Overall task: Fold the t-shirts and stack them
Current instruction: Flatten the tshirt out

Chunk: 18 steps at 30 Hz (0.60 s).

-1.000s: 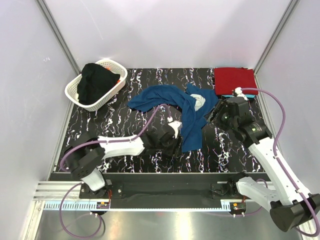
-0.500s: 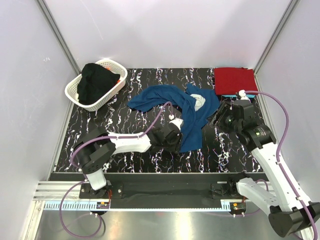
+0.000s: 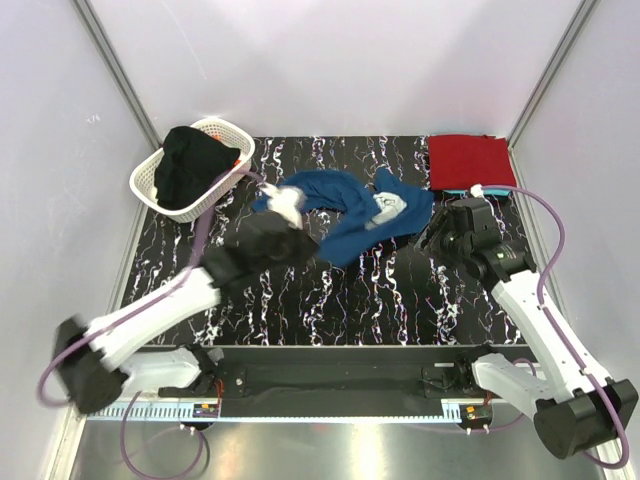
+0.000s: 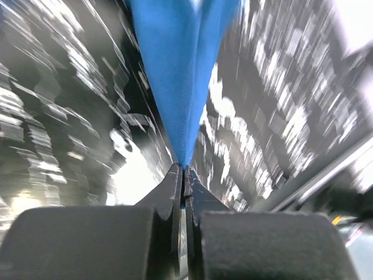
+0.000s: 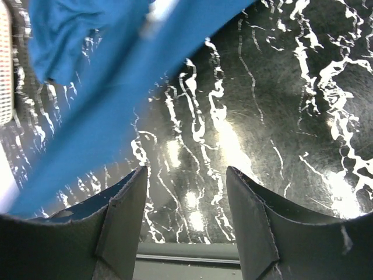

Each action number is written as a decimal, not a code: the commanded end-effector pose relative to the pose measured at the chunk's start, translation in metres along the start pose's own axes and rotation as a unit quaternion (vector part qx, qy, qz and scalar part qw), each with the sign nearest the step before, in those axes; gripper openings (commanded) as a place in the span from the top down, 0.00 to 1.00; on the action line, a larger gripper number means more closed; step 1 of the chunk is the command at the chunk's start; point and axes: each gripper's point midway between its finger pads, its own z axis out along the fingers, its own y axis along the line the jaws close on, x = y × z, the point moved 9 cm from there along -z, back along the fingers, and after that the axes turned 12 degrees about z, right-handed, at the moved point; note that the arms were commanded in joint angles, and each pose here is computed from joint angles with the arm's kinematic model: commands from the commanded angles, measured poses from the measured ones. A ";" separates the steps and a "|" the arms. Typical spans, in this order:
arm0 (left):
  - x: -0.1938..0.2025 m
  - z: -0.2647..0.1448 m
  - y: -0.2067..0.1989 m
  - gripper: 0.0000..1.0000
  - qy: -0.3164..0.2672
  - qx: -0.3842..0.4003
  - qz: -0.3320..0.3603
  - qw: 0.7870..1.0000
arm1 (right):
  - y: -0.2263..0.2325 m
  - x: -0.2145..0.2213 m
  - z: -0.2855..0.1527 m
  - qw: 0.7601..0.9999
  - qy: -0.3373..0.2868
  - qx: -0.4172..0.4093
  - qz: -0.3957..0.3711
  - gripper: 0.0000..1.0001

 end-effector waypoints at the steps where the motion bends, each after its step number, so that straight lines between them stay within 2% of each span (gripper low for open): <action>1: -0.010 -0.055 0.027 1.00 -0.010 -0.038 -0.013 0.999 | -0.005 -0.003 0.009 0.999 -0.018 0.025 0.012 0.36; 6: -0.016 -0.119 0.045 1.00 -0.100 -0.076 -0.022 0.992 | -0.016 0.010 0.020 0.995 -0.004 0.027 0.091 0.37; 11: -0.002 -0.126 0.045 1.00 -0.084 -0.046 -0.028 0.995 | -0.023 0.025 0.053 0.991 0.041 0.052 0.117 0.43; 16: 0.004 -0.133 0.041 1.00 -0.094 -0.014 -0.032 0.995 | -0.028 0.040 0.090 0.986 0.068 0.071 0.135 0.43; 18: 0.002 -0.137 0.040 1.00 -0.103 -0.012 -0.030 0.994 | -0.024 0.044 0.104 0.984 0.075 0.048 0.152 0.41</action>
